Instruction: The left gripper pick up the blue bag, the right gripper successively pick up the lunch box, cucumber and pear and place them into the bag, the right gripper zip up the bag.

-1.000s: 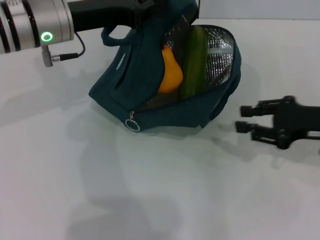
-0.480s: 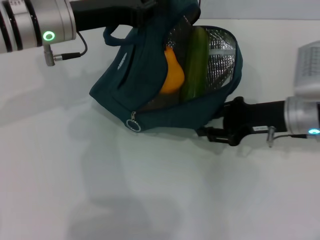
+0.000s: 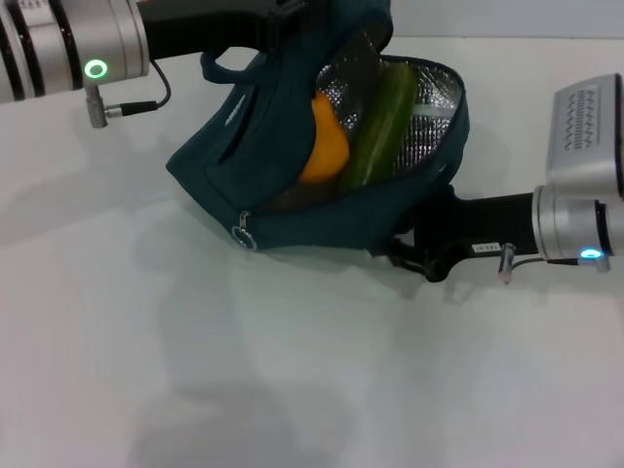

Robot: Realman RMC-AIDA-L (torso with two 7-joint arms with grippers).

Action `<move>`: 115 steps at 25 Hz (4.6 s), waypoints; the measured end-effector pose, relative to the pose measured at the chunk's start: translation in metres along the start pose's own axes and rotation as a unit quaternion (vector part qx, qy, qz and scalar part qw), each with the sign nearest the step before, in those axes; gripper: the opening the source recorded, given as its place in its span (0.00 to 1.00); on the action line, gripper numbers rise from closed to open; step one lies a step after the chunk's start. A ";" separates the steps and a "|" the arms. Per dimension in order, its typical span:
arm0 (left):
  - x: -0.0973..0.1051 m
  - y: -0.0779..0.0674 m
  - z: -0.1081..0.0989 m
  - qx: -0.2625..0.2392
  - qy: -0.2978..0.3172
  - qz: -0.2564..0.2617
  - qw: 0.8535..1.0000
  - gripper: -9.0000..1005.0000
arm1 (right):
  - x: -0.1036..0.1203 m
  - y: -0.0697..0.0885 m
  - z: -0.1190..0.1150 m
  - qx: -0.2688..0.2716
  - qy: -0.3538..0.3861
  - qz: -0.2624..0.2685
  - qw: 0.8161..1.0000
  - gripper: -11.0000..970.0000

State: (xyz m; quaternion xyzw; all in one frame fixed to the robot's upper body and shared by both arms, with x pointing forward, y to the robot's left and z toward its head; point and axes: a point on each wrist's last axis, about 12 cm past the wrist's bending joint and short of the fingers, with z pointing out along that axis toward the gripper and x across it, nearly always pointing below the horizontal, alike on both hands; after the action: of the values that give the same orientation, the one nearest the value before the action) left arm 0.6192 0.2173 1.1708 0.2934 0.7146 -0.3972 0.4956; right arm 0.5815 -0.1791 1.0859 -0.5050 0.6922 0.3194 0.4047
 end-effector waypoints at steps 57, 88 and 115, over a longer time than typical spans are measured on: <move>0.116 -0.015 -0.045 -0.094 -0.208 0.075 0.971 0.05 | 0.009 0.006 -0.130 0.034 -0.225 0.022 0.973 0.07; 0.133 -0.034 -0.030 -0.054 -0.183 0.095 0.977 0.12 | 0.015 0.010 -0.123 0.012 -0.192 0.066 0.979 0.25; 0.132 -0.039 -0.019 -0.039 -0.181 0.093 0.978 0.18 | 0.031 0.040 -0.034 -0.135 -0.026 0.073 0.988 0.54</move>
State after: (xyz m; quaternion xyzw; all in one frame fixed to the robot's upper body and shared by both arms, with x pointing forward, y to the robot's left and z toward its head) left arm 0.5342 0.2173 1.0608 0.2622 0.5972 -0.3681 0.6627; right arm 0.5302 -0.2106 1.0761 -0.4950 0.6669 0.4517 0.3259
